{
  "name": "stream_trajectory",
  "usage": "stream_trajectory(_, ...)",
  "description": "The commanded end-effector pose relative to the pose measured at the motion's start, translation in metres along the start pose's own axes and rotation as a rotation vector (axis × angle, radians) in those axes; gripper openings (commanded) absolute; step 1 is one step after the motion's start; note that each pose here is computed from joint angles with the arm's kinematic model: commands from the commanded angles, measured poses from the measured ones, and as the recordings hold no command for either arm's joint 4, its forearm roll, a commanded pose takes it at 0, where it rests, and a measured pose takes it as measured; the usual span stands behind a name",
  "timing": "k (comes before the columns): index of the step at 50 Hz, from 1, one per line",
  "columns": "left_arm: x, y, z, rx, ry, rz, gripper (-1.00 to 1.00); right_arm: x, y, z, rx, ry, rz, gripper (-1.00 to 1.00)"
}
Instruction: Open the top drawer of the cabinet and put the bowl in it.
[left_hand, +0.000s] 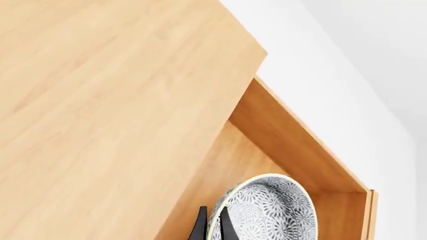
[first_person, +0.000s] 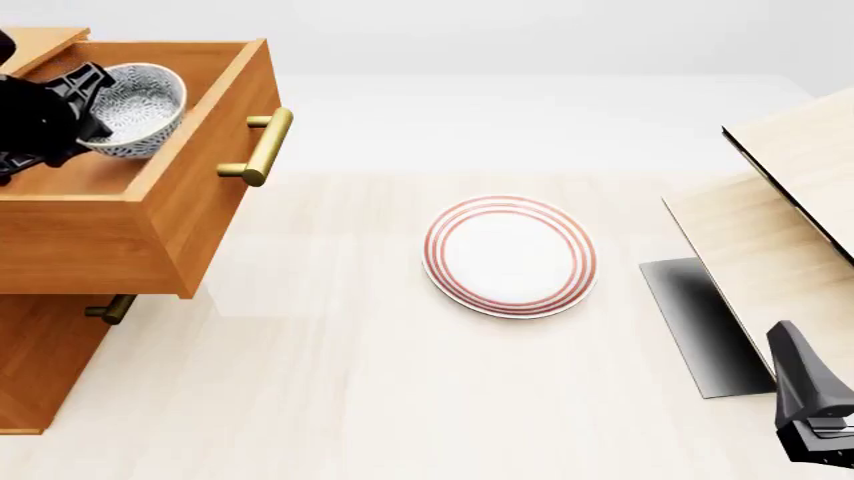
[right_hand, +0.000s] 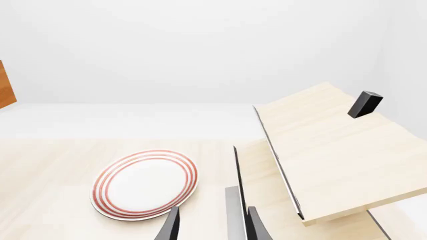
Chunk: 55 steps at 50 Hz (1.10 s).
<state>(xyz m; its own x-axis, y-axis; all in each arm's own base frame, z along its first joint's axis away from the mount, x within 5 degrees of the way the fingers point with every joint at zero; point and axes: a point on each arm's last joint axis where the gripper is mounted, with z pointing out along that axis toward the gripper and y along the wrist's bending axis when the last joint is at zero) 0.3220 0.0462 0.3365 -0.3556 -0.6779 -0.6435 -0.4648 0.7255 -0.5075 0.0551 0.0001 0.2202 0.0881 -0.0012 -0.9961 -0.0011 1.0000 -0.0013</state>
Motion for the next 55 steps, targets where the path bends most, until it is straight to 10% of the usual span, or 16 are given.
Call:
stream_trajectory(1, 0.002, 0.002, 0.007, -0.003, 0.006, -0.001, -1.0, 0.002, 0.0, 0.0, 0.0, 0.001, 0.0, 1.0)
stream_trajectory(11, 0.005, 0.0, 0.007, 0.004, 0.01, -0.002, -1.0, 0.002, 0.0, 0.0, 0.0, 0.0, 0.0, 1.0)
stream_trajectory(12, 0.006, -0.001, 0.007, 0.005, 0.013, -0.003, 1.0, 0.002, 0.0, 0.0, 0.0, 0.001, 0.0, 1.0)
stream_trajectory(55, -0.007, -0.009, -0.041, 0.008, 0.005, 0.037, 1.0, 0.002, 0.0, 0.0, 0.0, 0.001, 0.0, 1.0)
